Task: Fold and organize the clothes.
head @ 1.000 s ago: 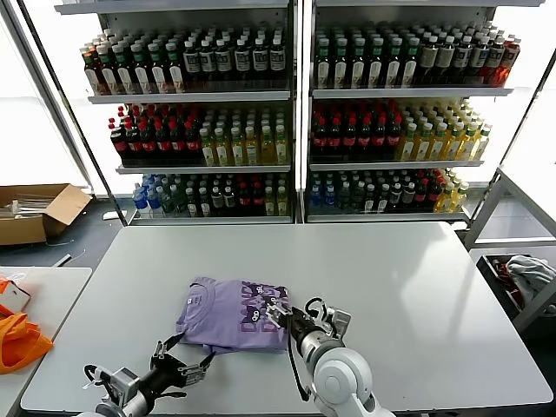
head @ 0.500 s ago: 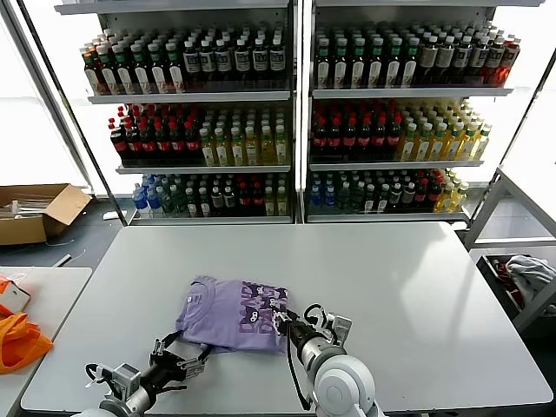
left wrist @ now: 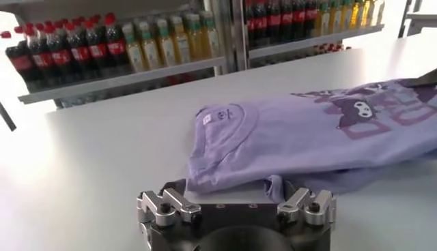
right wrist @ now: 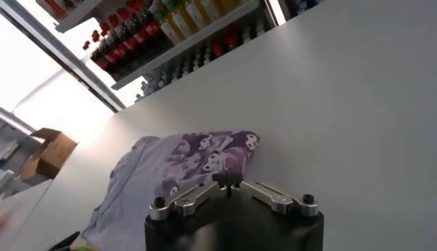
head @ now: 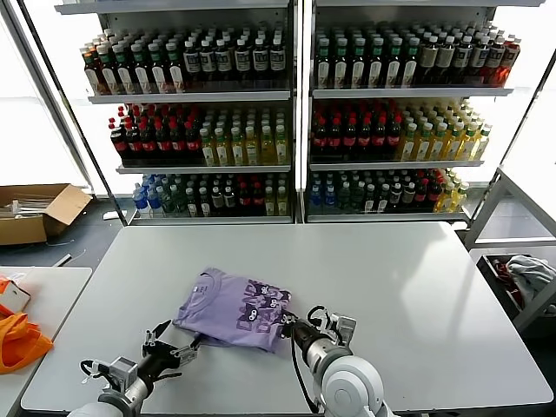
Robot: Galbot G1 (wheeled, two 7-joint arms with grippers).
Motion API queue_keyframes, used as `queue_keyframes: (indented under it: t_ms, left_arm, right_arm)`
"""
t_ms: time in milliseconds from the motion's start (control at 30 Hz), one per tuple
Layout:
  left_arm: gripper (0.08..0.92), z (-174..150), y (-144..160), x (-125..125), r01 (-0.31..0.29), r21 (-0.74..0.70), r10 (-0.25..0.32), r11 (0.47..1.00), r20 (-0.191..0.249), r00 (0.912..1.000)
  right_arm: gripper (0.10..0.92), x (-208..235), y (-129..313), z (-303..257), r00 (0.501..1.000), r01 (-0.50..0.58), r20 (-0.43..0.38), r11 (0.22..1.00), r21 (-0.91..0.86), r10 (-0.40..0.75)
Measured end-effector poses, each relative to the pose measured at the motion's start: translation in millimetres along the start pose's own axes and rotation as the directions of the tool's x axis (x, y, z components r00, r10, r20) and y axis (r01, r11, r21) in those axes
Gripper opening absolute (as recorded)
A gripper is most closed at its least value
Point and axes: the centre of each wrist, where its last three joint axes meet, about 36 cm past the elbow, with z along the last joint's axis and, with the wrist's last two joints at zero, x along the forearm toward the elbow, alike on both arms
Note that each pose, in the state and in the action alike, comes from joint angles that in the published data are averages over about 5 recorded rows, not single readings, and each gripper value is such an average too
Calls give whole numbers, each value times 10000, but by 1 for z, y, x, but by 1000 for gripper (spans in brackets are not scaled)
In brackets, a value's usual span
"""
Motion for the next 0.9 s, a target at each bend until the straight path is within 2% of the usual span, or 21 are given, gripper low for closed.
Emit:
queue_keyframes:
  t_ms: [467,900]
  left_arm:
    - [823,-1,8,-10,954,47,-955,9954,383,9947]
    - [822,-4,12,-9,1604,359,-1619,9864,425,9859]
  right_arm:
    - [107,16,-14,3,9989,119,-468,9989,453,-97]
    - [107,37,-30,-8,9995,-138,-277,9937,1116,170]
